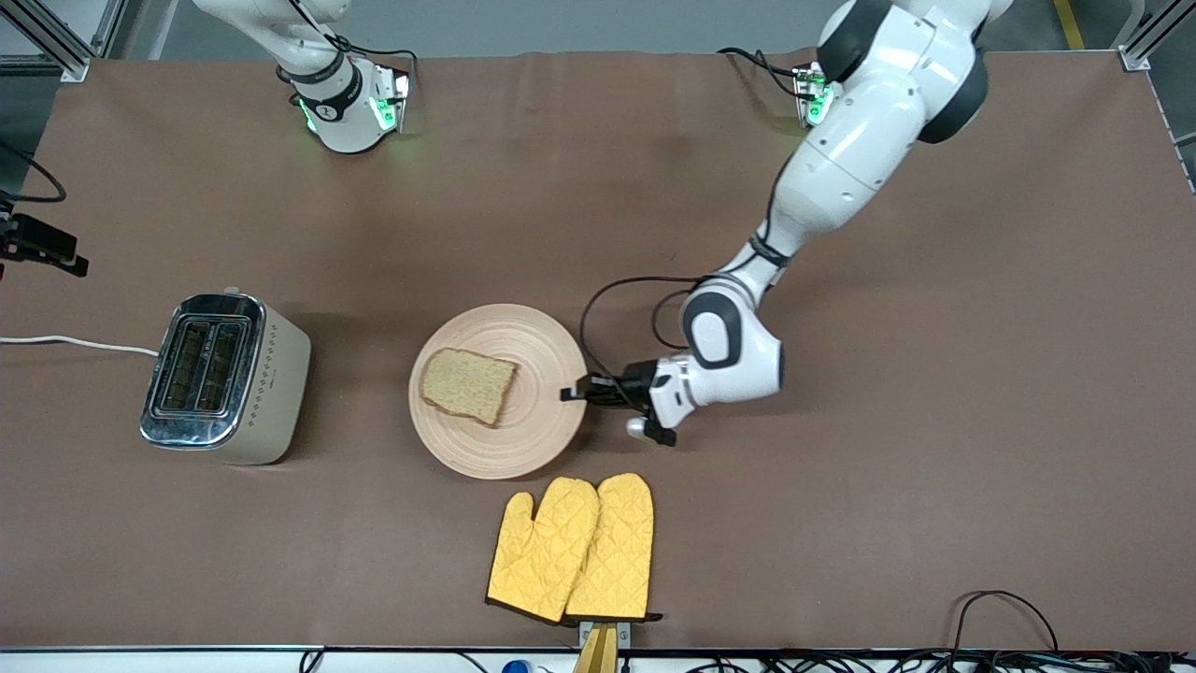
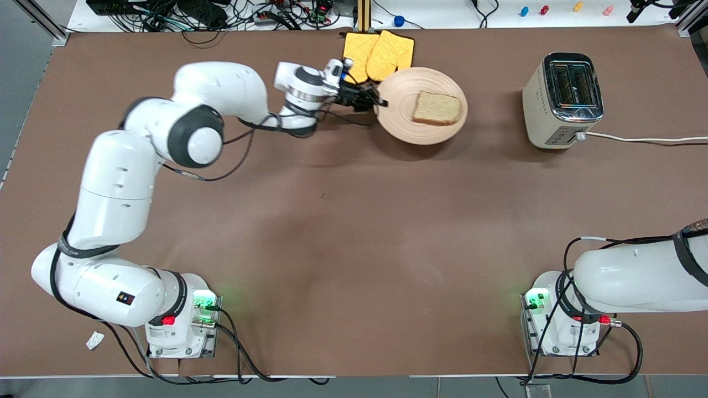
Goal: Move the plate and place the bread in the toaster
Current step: 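Slide the plate toward the toaster with the left gripper while the right gripper reaches, then release the plate with the left gripper while the right gripper reaches the bread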
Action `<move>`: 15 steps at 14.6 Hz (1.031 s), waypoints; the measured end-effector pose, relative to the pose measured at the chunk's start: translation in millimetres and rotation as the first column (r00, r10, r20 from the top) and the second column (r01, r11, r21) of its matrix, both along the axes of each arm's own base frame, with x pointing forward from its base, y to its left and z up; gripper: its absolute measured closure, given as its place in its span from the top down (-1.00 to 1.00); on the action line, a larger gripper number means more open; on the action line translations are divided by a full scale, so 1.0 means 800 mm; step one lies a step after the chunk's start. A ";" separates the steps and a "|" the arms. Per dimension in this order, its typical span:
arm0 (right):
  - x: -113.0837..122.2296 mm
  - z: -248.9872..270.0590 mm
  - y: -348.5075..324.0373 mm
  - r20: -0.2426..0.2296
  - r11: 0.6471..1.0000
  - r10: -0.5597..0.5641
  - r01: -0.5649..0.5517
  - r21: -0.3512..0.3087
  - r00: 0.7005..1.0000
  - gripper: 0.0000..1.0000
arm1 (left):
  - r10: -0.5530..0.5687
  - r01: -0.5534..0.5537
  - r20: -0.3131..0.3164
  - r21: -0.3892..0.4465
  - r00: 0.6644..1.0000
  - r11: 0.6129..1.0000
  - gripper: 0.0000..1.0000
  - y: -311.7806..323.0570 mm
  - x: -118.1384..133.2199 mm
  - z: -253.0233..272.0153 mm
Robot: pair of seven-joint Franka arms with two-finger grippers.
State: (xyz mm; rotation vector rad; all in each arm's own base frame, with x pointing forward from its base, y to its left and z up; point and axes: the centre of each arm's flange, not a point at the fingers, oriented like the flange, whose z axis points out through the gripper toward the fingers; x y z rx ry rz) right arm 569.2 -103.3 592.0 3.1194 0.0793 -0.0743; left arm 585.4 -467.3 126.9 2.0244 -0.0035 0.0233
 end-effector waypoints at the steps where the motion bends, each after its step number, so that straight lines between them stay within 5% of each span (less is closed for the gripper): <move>1: 0.005 -0.008 0.001 -0.003 1.000 0.001 -0.001 0.000 1.000 1.00 | 0.005 -0.005 -0.003 0.008 1.000 1.000 -0.82 -0.018 -0.013 -0.009; 6: 0.024 -0.036 0.042 -0.008 0.998 -0.060 0.060 -0.005 0.998 1.00 | 0.018 -0.017 -0.023 0.013 1.000 1.000 -0.82 -0.045 -0.034 -0.027; 7: 0.029 -0.039 0.061 -0.004 0.997 -0.073 0.073 -0.007 0.997 1.00 | 0.028 -0.028 -0.039 0.013 0.999 1.000 -0.70 -0.044 -0.034 -0.028; 10: 0.043 -0.054 0.120 0.012 0.994 -0.107 0.107 -0.013 0.994 1.00 | 0.062 -0.062 -0.074 0.009 0.995 0.998 -0.09 -0.039 -0.022 -0.019; 15: 0.065 -0.121 0.189 0.059 0.991 -0.131 0.131 -0.003 0.990 1.00 | 0.078 -0.078 -0.001 0.105 0.997 0.991 0.91 0.015 0.047 0.045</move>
